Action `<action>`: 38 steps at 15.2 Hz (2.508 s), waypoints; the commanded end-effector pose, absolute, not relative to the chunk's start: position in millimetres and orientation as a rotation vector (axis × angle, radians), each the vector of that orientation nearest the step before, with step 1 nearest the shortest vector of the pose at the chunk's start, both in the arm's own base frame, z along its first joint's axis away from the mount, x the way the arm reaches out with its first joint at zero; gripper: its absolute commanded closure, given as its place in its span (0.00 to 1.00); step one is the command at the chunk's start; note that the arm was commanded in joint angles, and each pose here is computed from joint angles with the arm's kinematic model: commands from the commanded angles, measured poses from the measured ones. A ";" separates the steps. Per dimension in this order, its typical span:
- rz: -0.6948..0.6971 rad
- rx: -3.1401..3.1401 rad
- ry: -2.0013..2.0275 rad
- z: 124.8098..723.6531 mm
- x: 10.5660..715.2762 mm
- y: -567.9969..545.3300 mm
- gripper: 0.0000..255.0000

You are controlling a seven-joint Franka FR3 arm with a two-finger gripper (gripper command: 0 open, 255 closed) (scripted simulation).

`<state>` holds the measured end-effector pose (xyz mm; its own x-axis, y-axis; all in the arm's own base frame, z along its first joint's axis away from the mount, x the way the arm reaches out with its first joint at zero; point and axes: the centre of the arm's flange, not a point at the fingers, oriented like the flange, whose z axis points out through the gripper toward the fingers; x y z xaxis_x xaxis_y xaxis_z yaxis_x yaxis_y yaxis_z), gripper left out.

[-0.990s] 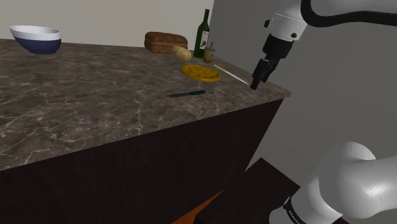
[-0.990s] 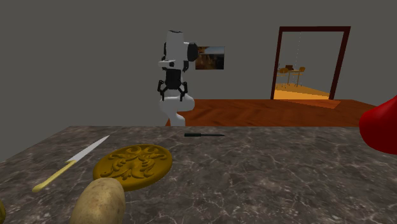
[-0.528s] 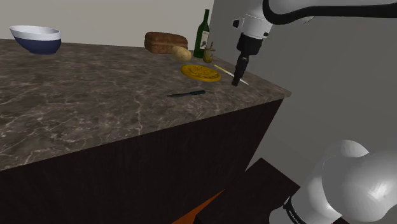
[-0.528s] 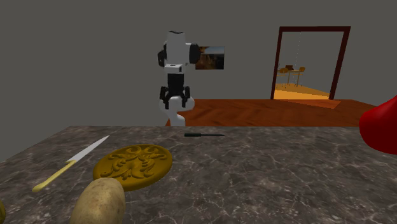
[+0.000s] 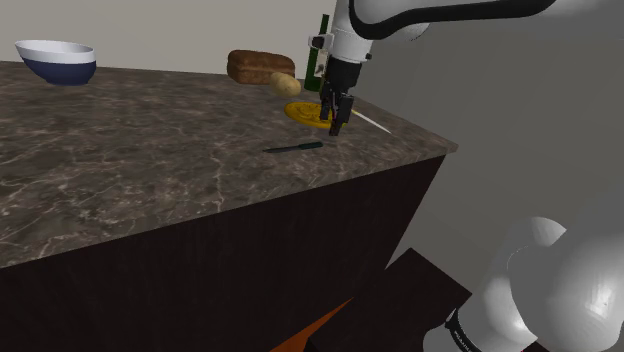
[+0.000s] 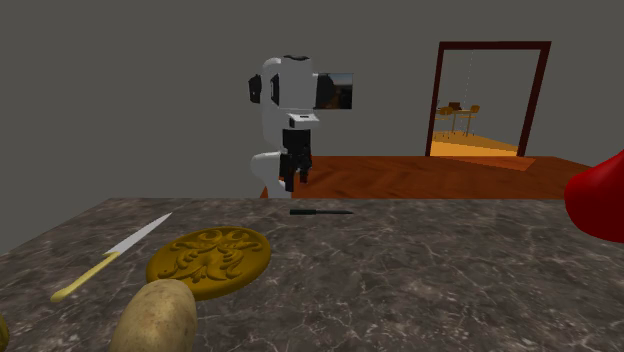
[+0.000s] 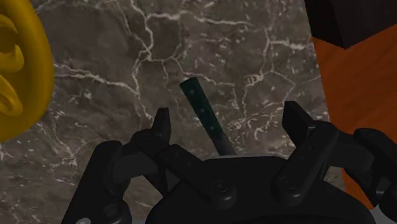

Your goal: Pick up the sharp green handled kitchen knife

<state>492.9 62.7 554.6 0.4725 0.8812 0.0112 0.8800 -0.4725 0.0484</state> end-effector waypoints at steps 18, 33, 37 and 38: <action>0.010 2.350 2.071 495.1 533.7 125.7 1.00; 0.010 2.351 2.071 542.3 533.4 125.7 1.00; 0.010 2.351 2.071 563.4 533.4 125.7 1.00; 0.010 2.351 2.071 568.7 533.4 125.7 1.00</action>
